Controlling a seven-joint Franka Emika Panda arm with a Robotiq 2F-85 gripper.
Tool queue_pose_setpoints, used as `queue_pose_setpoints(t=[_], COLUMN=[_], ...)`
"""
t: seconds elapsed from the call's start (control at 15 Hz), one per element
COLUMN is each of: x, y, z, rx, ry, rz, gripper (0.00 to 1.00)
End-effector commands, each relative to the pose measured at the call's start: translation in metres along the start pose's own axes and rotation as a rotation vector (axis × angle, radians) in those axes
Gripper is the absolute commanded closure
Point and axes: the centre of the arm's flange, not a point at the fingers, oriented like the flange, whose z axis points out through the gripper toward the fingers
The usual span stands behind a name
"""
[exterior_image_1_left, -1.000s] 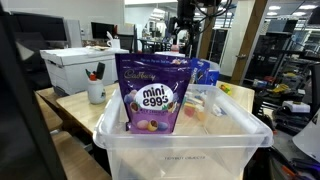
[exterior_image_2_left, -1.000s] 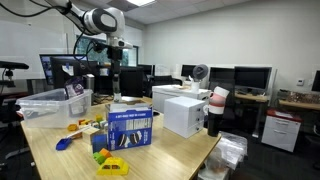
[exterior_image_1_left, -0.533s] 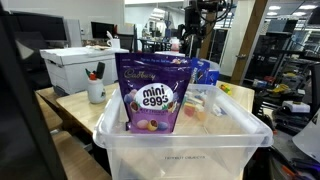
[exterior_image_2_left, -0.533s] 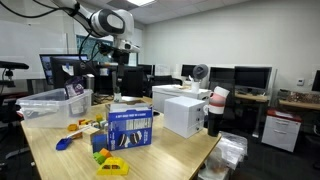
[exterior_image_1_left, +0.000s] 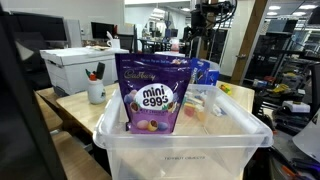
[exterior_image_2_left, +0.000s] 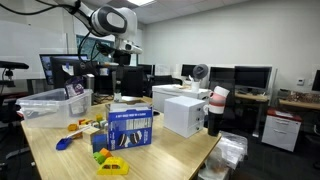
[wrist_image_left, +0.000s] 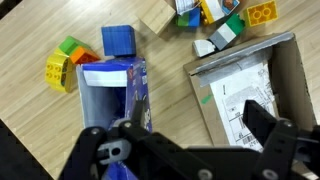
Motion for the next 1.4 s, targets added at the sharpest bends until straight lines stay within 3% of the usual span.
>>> queue_pose_setpoints(t=[0.0, 0.07, 0.33, 1.2, 1.33], x=[-0.015, -0.002, -0.001, 0.024, 0.026], y=[0.008, 0.001, 0.0, 0.065, 0.078], z=[-0.001, 0.002, 0.004, 0.041, 0.052], rx=[-0.012, -0.005, -0.008, 0.001, 0.005], ry=[-0.027, -0.008, -0.011, -0.035, -0.052], rz=[-0.073, -0.017, -0.022, 0.043, 0.074], gripper=[0.0, 0.0, 0.0, 0.01, 0.06])
